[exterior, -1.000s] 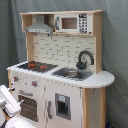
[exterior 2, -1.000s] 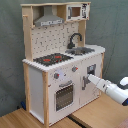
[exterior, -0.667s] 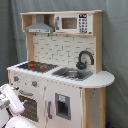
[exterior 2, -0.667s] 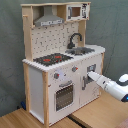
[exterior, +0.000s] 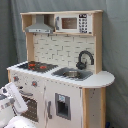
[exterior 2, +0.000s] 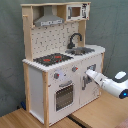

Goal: Play with the kitchen

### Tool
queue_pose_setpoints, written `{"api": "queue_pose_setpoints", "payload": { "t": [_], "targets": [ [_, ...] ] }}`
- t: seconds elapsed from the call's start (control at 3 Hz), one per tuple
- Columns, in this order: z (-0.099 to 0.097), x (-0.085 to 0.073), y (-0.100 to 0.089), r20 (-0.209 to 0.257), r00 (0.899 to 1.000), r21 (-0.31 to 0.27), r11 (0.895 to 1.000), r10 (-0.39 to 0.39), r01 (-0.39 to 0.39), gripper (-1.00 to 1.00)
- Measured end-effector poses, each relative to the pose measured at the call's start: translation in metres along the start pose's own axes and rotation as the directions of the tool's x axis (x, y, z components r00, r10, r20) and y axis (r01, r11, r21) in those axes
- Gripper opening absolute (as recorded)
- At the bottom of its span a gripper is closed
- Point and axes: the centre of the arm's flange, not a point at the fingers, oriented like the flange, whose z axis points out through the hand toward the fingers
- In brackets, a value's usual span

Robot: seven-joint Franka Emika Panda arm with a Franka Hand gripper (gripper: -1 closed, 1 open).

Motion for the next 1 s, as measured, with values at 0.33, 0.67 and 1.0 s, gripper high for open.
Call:
{"api": "queue_pose_setpoints", "payload": {
  "t": [0.33,0.67,1.0],
  "targets": [
    [0.013,0.0,-0.002,-0.022,0.999,0.023,0.999,0.029,-0.028,1.0],
    [0.026,0.004,0.005,-0.048,0.997,0.043,0.997,0.063,-0.061,1.0],
    [0.039,0.011,0.015,-0.08,0.991,0.066,0.993,0.106,-0.101,1.0]
  ]
}}
